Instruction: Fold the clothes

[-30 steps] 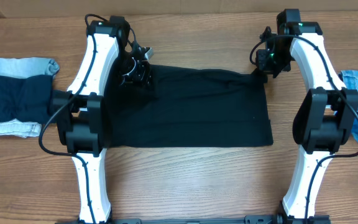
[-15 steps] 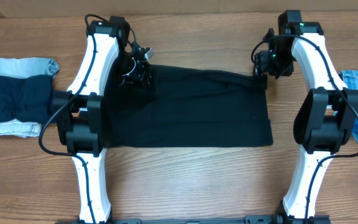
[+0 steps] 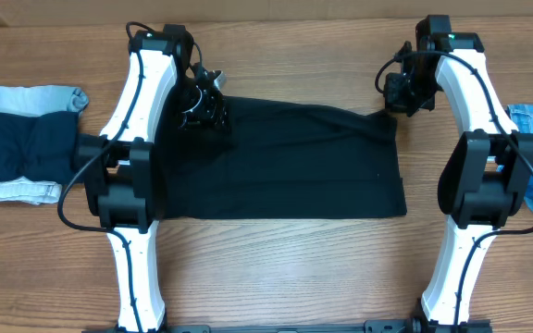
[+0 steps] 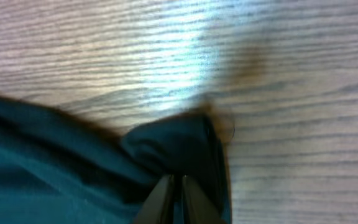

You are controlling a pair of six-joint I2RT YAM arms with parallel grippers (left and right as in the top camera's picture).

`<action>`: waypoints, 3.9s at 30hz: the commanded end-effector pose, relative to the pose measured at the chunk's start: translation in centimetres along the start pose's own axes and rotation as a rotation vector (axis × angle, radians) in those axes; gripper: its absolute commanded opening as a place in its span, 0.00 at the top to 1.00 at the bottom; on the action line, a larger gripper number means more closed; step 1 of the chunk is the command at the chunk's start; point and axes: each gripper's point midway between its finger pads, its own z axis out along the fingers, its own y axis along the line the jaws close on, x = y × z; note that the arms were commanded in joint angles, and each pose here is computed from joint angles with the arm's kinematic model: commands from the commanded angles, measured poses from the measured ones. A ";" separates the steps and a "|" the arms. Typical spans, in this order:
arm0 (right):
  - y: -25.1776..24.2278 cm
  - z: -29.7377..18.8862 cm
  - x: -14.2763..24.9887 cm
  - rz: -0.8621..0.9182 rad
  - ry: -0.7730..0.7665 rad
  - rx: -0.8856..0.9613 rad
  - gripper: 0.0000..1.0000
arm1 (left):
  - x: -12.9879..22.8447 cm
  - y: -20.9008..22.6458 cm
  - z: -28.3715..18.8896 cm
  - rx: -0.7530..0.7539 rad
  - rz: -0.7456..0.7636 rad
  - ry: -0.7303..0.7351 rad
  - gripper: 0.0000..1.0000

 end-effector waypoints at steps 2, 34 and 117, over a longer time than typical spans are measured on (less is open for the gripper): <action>0.5 -3.3 -1.4 -0.007 -0.075 0.004 0.83 | 0.0 -0.6 -0.8 0.014 -0.006 -0.019 0.46; 2.2 -6.6 -8.9 -0.200 -0.418 -0.100 0.96 | 0.0 -0.7 -0.8 0.015 -0.009 -0.019 0.45; 0.1 -4.3 2.0 -0.003 0.042 0.002 0.47 | -3.1 3.2 -10.8 -0.408 0.086 -0.259 0.96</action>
